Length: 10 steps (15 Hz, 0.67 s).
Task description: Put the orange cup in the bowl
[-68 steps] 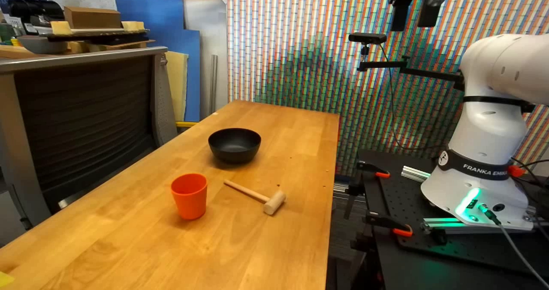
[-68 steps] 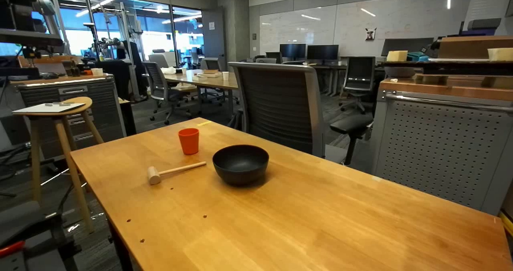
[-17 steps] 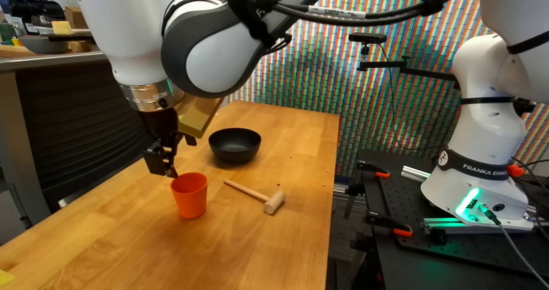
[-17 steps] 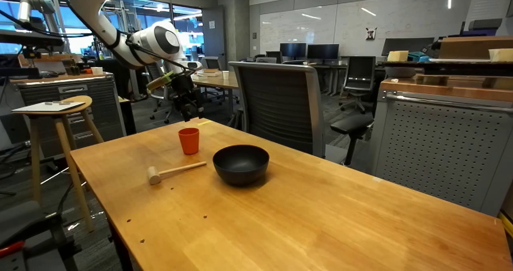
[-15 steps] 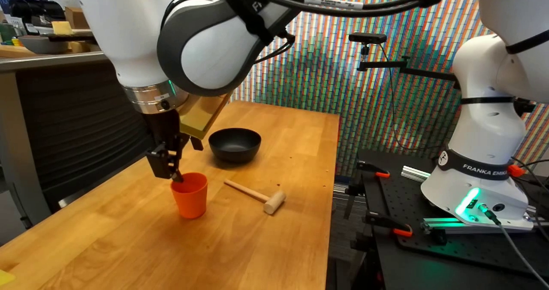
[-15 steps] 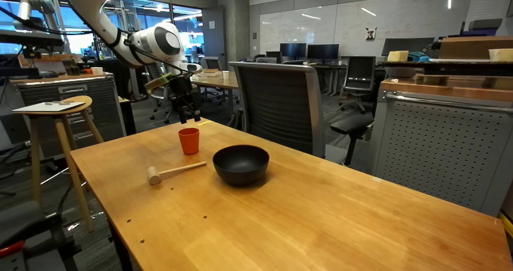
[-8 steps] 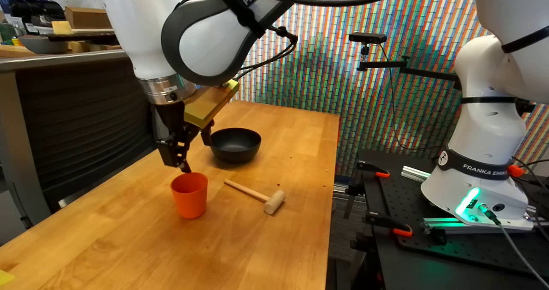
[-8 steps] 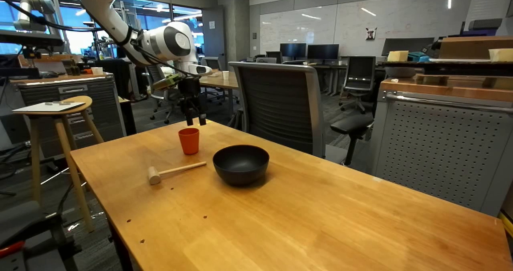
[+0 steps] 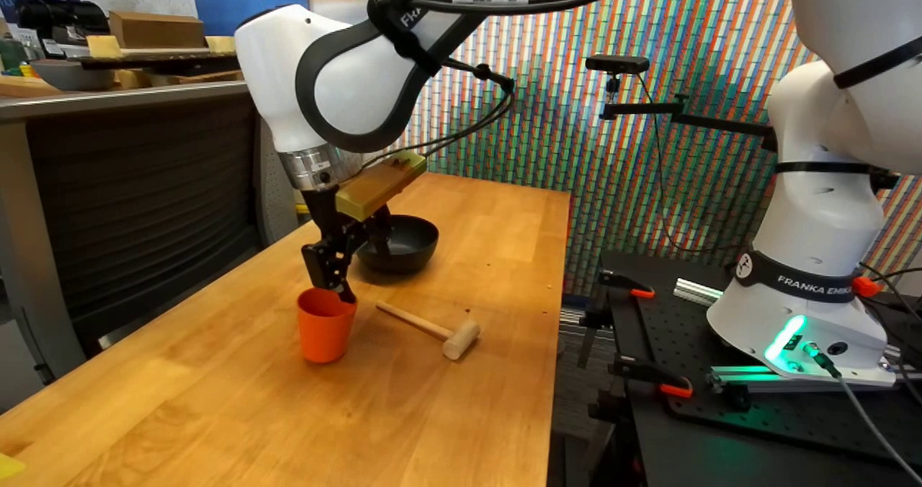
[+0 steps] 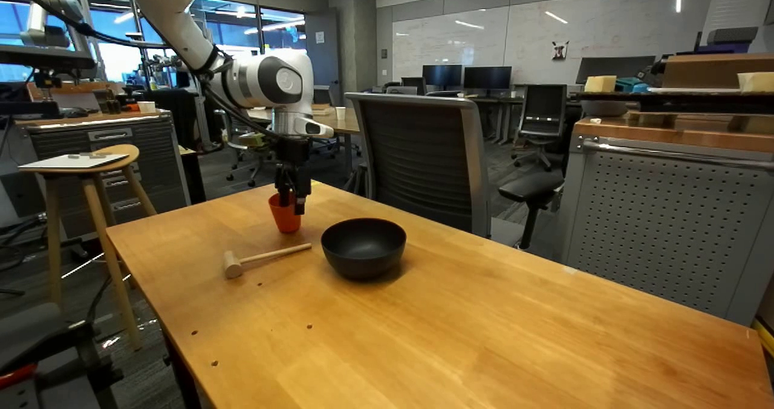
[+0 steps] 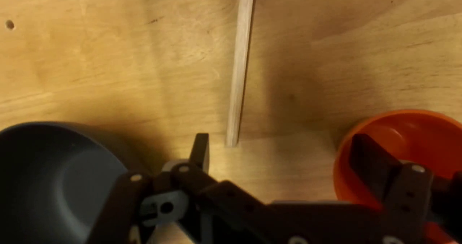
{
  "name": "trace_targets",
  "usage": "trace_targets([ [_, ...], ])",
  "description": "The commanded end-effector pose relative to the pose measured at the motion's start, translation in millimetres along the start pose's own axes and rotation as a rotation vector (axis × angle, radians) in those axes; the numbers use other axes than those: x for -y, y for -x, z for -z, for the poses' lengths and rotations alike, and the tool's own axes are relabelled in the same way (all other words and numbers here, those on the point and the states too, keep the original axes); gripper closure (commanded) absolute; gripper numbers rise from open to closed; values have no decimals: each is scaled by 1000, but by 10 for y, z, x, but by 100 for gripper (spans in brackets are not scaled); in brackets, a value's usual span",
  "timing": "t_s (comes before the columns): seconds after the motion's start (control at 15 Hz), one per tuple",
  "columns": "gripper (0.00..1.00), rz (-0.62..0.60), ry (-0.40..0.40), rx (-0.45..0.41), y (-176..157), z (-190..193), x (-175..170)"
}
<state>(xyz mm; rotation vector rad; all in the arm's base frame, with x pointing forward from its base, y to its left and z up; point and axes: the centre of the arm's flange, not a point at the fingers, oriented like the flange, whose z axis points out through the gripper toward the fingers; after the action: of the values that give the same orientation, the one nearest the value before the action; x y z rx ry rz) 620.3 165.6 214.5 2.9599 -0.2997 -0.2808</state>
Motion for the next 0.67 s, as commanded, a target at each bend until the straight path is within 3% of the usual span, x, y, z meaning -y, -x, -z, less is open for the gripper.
trace_targets([
  [0.0, 0, -2, -82, 82, 105, -199, 18],
  [0.13, 0, 10, -97, 108, 168, -283, 94],
  [0.2, 25, 25, -108, 118, 185, -320, 122],
  [0.33, 32, 58, -131, 130, 226, -392, 200],
  [0.6, 65, 105, -171, 127, 257, -396, 291],
])
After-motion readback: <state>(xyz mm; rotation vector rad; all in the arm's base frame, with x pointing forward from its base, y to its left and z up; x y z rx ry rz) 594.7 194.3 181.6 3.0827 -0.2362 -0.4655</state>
